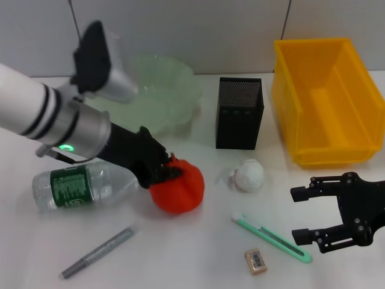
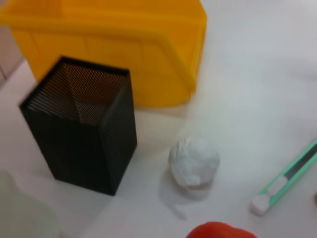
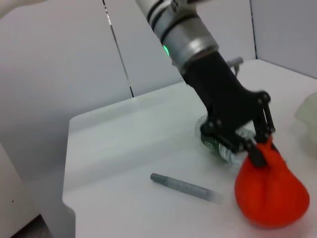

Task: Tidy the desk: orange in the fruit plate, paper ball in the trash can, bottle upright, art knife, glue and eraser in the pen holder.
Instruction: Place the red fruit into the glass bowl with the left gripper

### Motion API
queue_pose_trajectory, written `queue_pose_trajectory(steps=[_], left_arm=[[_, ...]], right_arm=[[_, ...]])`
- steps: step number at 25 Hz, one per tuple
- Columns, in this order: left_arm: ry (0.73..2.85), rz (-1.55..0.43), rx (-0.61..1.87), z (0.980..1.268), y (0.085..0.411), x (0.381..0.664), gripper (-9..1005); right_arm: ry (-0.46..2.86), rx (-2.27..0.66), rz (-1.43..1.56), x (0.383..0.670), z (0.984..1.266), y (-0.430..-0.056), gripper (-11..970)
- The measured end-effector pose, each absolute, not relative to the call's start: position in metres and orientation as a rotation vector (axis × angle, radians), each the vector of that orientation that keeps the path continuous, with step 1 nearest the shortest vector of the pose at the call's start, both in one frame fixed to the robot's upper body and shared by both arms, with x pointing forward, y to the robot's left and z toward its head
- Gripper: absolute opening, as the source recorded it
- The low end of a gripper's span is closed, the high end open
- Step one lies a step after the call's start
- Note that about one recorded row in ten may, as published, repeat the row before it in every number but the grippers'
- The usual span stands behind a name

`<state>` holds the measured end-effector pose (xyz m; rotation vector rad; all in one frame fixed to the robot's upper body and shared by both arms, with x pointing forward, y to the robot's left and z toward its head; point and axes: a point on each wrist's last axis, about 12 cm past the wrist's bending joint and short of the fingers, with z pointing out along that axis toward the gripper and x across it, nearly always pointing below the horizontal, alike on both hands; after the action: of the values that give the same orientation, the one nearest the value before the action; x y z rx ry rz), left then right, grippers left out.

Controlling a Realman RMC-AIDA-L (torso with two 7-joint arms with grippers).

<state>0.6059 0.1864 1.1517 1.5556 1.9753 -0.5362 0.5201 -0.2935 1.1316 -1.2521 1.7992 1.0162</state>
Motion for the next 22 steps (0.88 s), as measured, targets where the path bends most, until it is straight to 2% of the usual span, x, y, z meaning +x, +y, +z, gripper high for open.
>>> queue_pose_trajectory(steps=[3, 13, 17, 22], left_arm=[[1.969, -0.571, 1.505, 1.166, 0.196, 0.604, 145], [1.91, -0.544, 1.229, 1.226, 0.218, 0.618, 132], [1.909, -0.488, 1.071, 1.233, 0.222, 0.632, 133], [1.93, -0.412, 0.925, 1.22, 0.214, 0.651, 130]], right_arm=[[1.786, -1.25, 1.016, 0.52, 1.132, -0.293, 822], [1.741, -1.258, 1.045, 0.516, 1.132, -0.292, 823], [1.746, -1.24, 1.043, 0.513, 1.13, -0.296, 823], [1.746, -1.226, 1.049, 0.511, 1.127, -0.295, 823]])
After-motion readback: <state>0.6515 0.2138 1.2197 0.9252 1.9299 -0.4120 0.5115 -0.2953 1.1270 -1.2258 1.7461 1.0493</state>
